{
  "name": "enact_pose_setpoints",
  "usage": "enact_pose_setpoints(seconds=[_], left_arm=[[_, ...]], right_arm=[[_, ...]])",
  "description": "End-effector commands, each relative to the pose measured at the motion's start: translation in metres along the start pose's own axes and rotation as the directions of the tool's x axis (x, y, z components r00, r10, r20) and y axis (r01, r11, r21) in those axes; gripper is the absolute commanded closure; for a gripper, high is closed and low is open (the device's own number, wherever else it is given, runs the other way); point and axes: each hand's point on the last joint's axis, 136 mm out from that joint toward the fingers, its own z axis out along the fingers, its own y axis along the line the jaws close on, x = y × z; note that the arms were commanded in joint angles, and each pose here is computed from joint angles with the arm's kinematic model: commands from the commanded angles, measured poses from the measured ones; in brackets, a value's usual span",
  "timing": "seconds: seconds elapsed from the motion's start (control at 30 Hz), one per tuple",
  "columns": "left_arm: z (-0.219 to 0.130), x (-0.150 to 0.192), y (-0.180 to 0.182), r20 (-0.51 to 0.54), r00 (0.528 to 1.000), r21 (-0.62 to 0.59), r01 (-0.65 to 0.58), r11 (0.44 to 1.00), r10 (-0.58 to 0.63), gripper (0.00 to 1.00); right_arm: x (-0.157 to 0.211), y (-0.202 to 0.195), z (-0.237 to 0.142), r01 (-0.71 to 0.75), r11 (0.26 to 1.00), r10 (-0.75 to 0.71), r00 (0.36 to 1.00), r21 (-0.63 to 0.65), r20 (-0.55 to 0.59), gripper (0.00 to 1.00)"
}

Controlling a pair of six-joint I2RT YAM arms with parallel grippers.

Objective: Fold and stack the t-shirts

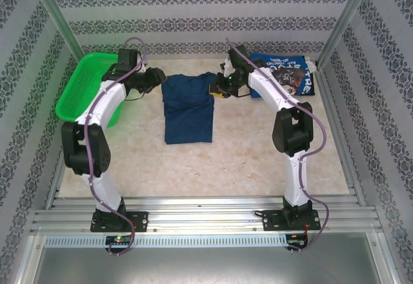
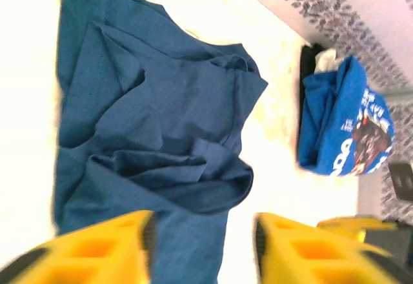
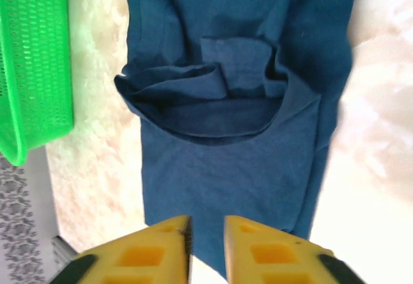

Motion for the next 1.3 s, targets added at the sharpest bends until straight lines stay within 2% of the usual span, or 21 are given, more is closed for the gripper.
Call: enact_pose_setpoints(seconds=[0.0,0.1,0.2,0.47,0.6,0.77,0.93,1.07,1.13,1.27], left_arm=[[0.004,0.044,0.021,-0.089,0.996,-0.068,-0.005,0.998,-0.001,0.79],[0.01,0.083,0.019,-0.169,0.986,-0.049,-0.013,0.999,0.005,0.9],[0.025,0.113,0.025,-0.23,0.973,-0.044,0.0,0.999,-0.01,0.94],[0.069,0.128,0.032,-0.292,0.956,-0.037,0.023,0.999,-0.033,0.96],[0.092,0.121,0.042,-0.284,0.957,-0.067,0.037,0.997,-0.055,0.95],[0.117,0.101,0.037,-0.25,0.966,-0.057,0.046,0.997,-0.059,0.92],[0.128,0.08,0.047,-0.213,0.973,-0.087,0.067,0.994,-0.084,0.9],[0.132,0.064,0.051,-0.18,0.98,-0.103,0.068,0.992,-0.086,0.85],[0.138,0.06,0.054,-0.177,0.98,-0.109,0.07,0.992,-0.088,0.84],[0.148,0.048,0.06,-0.148,0.985,-0.119,0.076,0.99,-0.094,0.82]], right_arm=[[0.017,-0.006,0.031,-0.043,0.999,0.041,0.998,-0.03,-0.048,0.86],[0.022,-0.001,0.047,-0.078,0.994,0.074,0.996,-0.081,-0.052,0.9],[0.022,-0.004,0.062,-0.106,0.99,0.102,0.993,-0.09,-0.054,0.92],[0.013,-0.019,0.09,-0.175,0.982,0.171,0.984,-0.075,-0.055,0.95],[0.007,-0.027,0.1,-0.206,0.976,0.203,0.978,-0.066,-0.048,0.96],[-0.004,-0.031,0.105,-0.223,0.972,0.221,0.975,-0.069,-0.029,0.96],[-0.013,-0.033,0.105,-0.232,0.97,0.232,0.973,-0.074,-0.012,0.94],[-0.018,-0.032,0.099,-0.226,0.971,0.227,0.974,-0.082,0.003,0.84],[-0.021,-0.03,0.094,-0.216,0.972,0.219,0.976,-0.094,0.018,0.75],[-0.025,-0.027,0.081,-0.2,0.975,0.205,0.978,-0.096,0.042,0.67]])
